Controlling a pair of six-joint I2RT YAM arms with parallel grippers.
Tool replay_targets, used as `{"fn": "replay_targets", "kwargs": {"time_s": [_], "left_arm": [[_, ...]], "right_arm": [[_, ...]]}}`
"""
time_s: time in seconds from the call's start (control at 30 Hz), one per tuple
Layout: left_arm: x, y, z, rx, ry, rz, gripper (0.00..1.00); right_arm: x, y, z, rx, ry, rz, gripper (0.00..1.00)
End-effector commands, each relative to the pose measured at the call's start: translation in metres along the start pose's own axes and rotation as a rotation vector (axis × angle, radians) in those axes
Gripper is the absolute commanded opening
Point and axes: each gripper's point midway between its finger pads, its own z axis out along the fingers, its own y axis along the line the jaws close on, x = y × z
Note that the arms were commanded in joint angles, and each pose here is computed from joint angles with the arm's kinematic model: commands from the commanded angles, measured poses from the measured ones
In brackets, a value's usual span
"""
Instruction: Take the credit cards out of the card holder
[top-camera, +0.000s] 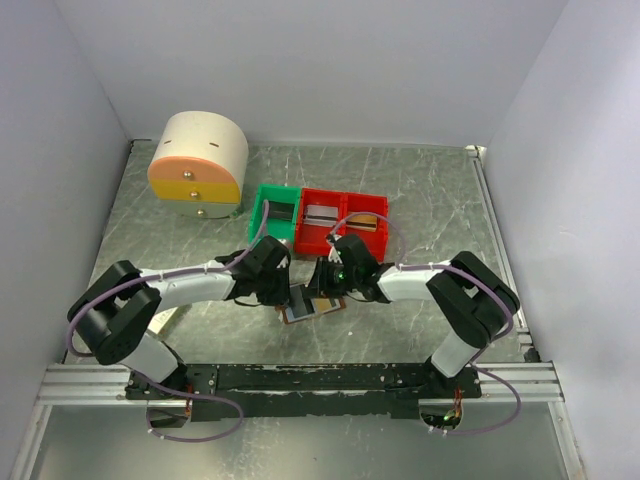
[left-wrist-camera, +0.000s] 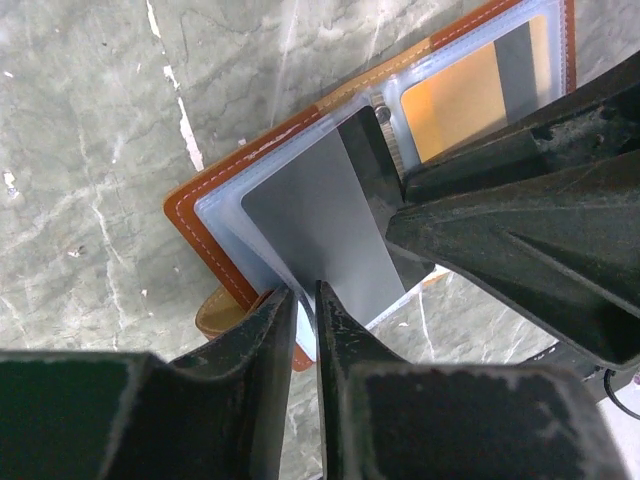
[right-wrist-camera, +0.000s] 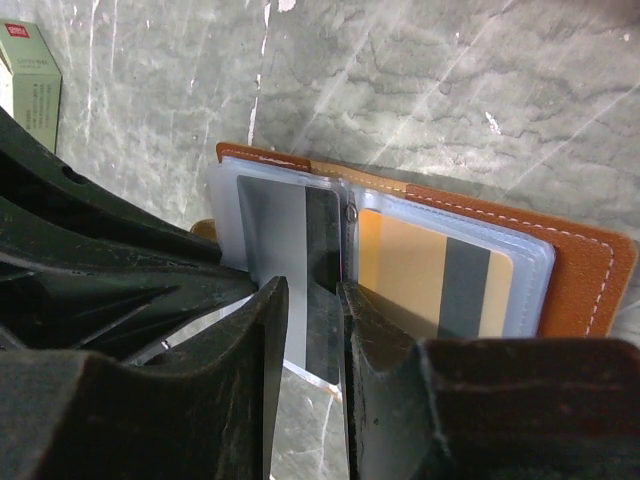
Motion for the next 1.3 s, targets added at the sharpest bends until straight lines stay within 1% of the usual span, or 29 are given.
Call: {"fn": "replay_targets", "kwargs": {"time_s": [0.0, 0.2, 0.37, 0.47, 0.53, 0.63, 0.73, 0.83, 0.9, 0.97, 1.03, 1.1, 1.27], "left_arm": [[0.013, 0.029, 0.015, -0.142, 0.023, 0.025, 0.25], [0.019, 0.034, 0.017, -0.167, 0.031, 0.028, 0.2], [0.019, 0.037, 0.013, -0.188, 0.017, 0.033, 0.21], [0.02, 0.04, 0.01, -0.203, 0.017, 0.032, 0.24], [0.016, 0.037, 0.006, -0.206, 0.005, 0.032, 0.25], [0.003, 0.029, -0.008, -0.208, -0.048, 0.04, 0.31], [-0.014, 0.022, -0.028, -0.26, -0.119, 0.064, 0.37], [-0.025, 0.013, -0.044, -0.277, -0.152, 0.075, 0.4], [-0.028, 0.001, -0.051, -0.243, -0.166, 0.075, 0.42], [-0.03, -0.016, -0.053, -0.164, -0.174, 0.076, 0.44], [-0.032, -0.034, -0.05, -0.064, -0.185, 0.081, 0.47], [-0.028, -0.04, -0.043, -0.02, -0.171, 0.077, 0.47], [-0.013, -0.036, -0.02, -0.029, -0.098, 0.07, 0.43]], "right_arm": [[0.002, -0.014, 0.001, 0.057, 0.015, -0.01, 0.27], [-0.008, -0.011, -0.009, 0.074, -0.028, -0.017, 0.28], [-0.006, -0.023, -0.012, 0.141, -0.024, -0.014, 0.28], [-0.003, -0.019, -0.012, 0.108, -0.018, -0.023, 0.28], [0.001, -0.014, -0.01, 0.072, 0.012, -0.028, 0.28], [0.005, -0.014, -0.006, 0.055, 0.029, -0.027, 0.25], [0.008, -0.019, -0.004, 0.064, 0.034, -0.012, 0.22], [0.009, -0.019, -0.002, 0.054, 0.036, -0.003, 0.2], [0.008, -0.018, -0.002, 0.05, 0.03, -0.002, 0.2], [0.006, -0.016, -0.004, 0.049, 0.021, -0.001, 0.2], [0.005, -0.015, -0.006, 0.044, 0.01, -0.002, 0.19], [0.004, -0.015, -0.008, 0.045, 0.0, -0.001, 0.19], [0.006, -0.017, -0.01, 0.036, -0.007, 0.002, 0.19]]}}
